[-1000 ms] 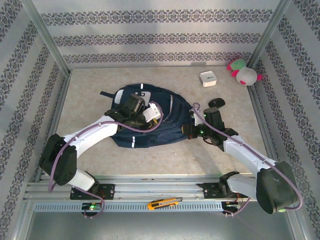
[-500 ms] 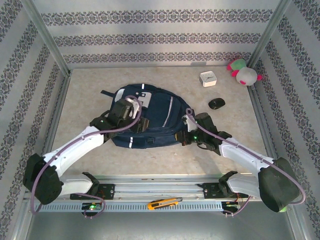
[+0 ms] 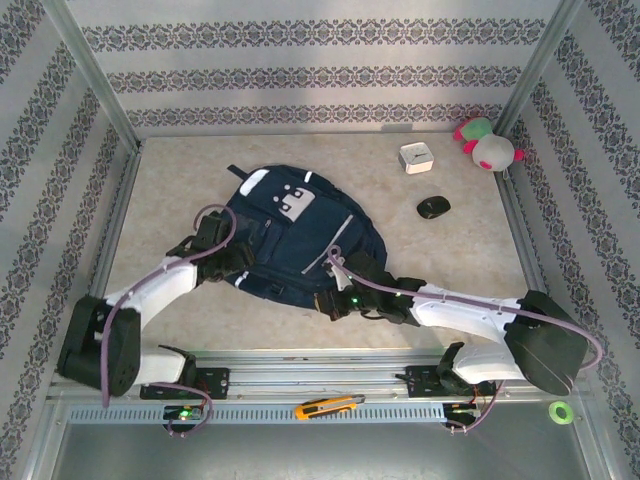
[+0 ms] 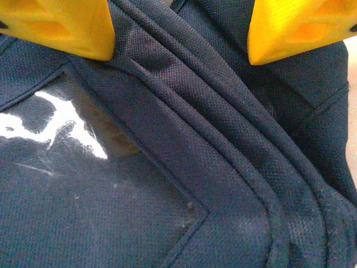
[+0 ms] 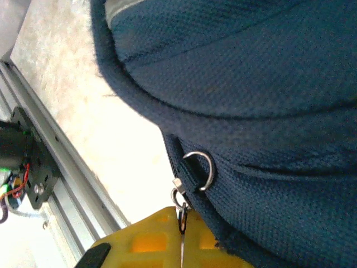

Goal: Pack the student bag

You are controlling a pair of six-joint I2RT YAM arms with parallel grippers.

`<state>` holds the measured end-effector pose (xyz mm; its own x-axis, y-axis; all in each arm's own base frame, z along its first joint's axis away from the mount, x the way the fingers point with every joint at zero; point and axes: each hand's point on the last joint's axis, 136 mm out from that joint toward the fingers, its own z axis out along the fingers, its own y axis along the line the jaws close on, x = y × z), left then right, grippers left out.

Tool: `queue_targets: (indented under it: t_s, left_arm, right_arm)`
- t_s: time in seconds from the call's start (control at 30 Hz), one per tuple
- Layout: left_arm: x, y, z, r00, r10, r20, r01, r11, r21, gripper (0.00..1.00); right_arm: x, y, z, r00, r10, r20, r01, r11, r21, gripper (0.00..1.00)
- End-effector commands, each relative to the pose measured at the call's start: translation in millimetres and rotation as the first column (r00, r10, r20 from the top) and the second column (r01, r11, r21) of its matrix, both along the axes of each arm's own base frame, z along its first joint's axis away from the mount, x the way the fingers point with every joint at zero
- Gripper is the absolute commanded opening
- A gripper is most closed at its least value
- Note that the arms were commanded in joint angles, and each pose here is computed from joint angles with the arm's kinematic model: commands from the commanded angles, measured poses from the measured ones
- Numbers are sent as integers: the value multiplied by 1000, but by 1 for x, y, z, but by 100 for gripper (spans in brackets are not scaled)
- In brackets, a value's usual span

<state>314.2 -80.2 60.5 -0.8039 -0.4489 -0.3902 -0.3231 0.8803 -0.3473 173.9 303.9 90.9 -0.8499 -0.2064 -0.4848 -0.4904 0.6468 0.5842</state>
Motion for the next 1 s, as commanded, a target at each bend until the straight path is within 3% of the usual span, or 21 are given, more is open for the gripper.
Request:
queue_targets:
  t_s: [0.0, 0.07, 0.17, 0.23, 0.3, 0.43, 0.53, 0.6, 0.67, 0.83, 0.97]
  left_arm:
    - [66, -11, 54, 965, -91, 245, 94, 996, -2, 73]
    - [69, -24, 71, 931, -191, 310, 195, 981, 20, 80]
    - [54, -41, 93, 825, -391, 408, 364, 920, 146, 82]
    - [36, -50, 103, 726, -521, 448, 460, 853, 247, 82]
    - [16, -62, 114, 589, -652, 477, 549, 756, 357, 80]
    - [-22, -90, 118, 337, -847, 411, 677, 521, 520, 82]
    - [-52, -126, 106, 56, -957, 285, 746, 229, 626, 83]
    - [-61, -146, 94, -103, -980, 167, 710, 45, 703, 86]
    - [-55, -157, 90, -149, -981, 128, 688, -9, 726, 88]
    - [-36, -185, 84, -241, -965, 100, 603, -68, 795, 91]
    - [-20, -199, 71, -257, -964, 60, 578, -104, 809, 92]
  right_arm:
    - [9, 8, 14, 1000, -12, 19, 11, 999, 39, 0]
    - [12, 2, 11, 999, -32, -1, 32, 999, 40, 0]
    - [16, -8, 9, 999, -44, -21, 45, 998, 45, 0]
    - [18, -13, 9, 999, -45, -31, 46, 998, 51, 0]
    - [20, -19, 12, 998, -49, -39, 51, 997, 61, 0]
    - [24, -28, 13, 998, -50, -50, 54, 996, 77, 0]
    - [25, -31, 12, 998, -45, -54, 49, 995, 83, 0]
    - [27, -33, 10, 998, -42, -52, 46, 995, 84, 0]
    - [28, -33, 9, 998, -27, -58, 33, 996, 88, 0]
    - [29, -35, 12, 998, -20, -53, 25, 995, 100, 0]
    - [31, -36, 13, 998, -24, -55, 29, 994, 105, 0]
